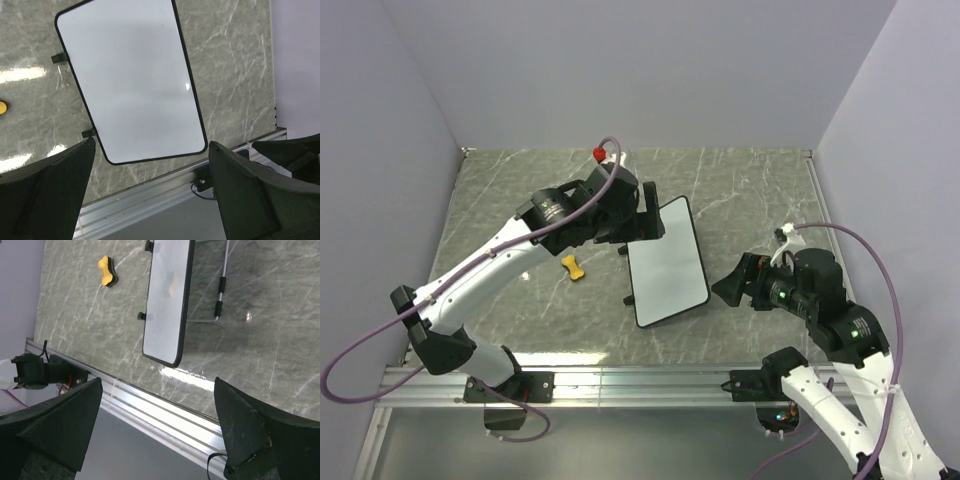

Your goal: Erase the whiteboard

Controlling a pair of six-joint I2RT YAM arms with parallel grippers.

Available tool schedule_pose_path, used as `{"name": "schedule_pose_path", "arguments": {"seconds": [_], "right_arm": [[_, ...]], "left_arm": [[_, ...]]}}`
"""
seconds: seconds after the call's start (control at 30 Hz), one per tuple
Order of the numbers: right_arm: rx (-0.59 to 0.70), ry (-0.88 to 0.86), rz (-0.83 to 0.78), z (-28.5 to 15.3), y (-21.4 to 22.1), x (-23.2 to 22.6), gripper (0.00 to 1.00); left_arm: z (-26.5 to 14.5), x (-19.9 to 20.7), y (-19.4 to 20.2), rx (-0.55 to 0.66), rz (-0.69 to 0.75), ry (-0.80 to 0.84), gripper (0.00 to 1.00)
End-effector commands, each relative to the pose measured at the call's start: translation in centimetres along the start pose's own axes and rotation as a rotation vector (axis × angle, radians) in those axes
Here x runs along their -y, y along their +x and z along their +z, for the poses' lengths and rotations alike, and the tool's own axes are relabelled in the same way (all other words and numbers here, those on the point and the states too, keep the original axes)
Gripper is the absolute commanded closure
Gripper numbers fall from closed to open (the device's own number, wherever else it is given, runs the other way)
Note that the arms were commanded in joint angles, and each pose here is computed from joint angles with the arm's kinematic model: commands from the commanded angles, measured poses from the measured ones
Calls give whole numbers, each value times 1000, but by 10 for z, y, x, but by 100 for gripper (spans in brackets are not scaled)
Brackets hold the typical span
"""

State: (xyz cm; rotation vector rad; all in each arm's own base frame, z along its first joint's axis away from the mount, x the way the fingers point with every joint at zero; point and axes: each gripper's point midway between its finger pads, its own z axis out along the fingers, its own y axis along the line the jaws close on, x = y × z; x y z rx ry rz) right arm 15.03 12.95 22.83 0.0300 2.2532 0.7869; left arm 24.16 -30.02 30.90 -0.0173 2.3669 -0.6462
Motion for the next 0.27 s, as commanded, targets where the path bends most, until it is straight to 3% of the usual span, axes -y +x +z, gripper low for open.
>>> {"name": "schedule_pose_path", "arguments": {"seconds": [0.0,0.23], "right_arm": [[26,-10,13,-11,-2,-4,1],[37,8,34,-22,13,4,2]], "left_arm": [[-4,5,7,-6,8,-25,0],[-13,18,-5,102,35,-1,0]]}}
